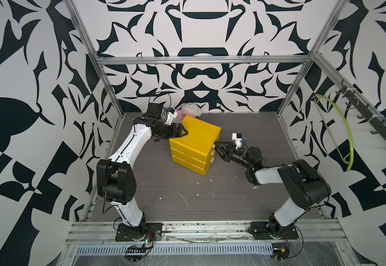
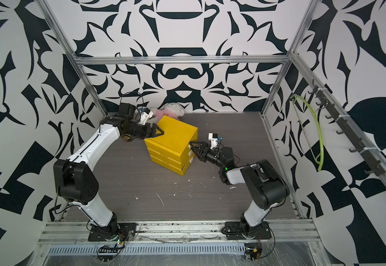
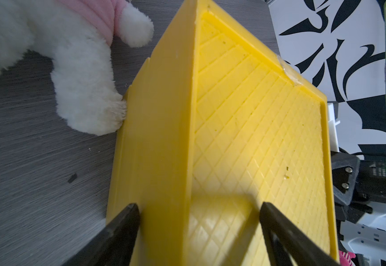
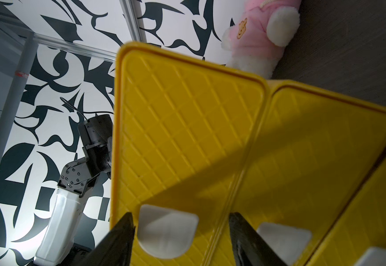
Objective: Take the postcards out of the drawer
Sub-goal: Open the drawer in the storage box.
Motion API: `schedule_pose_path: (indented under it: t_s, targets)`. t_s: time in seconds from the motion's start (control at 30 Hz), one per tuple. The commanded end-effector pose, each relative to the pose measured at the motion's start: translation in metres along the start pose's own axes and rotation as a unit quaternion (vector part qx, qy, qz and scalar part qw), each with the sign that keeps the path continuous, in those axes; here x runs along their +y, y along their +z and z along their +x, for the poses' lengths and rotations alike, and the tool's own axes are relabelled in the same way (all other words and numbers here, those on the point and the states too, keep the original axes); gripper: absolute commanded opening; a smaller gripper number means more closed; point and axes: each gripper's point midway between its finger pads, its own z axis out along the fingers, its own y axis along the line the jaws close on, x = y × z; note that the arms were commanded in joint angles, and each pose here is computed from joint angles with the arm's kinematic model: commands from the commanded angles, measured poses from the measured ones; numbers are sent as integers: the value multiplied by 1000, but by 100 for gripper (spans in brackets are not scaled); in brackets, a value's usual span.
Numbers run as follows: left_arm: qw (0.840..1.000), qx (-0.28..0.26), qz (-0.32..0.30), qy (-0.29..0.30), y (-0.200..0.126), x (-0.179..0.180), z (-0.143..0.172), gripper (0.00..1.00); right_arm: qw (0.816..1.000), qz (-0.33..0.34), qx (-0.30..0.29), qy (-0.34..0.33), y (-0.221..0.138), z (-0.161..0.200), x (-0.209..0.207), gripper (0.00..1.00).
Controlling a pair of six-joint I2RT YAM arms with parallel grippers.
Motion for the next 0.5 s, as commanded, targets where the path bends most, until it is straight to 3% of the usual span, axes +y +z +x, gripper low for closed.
schedule_pose_path:
  t_s: [0.0, 0.47]
  targets:
    - [998, 55, -21, -25, 20, 18, 27, 86, 999, -37, -16, -31, -2, -5, 30, 67]
    - [998, 58, -20, -26, 21, 18, 28, 86, 999, -51, -6, -10, 8, 3, 28, 53]
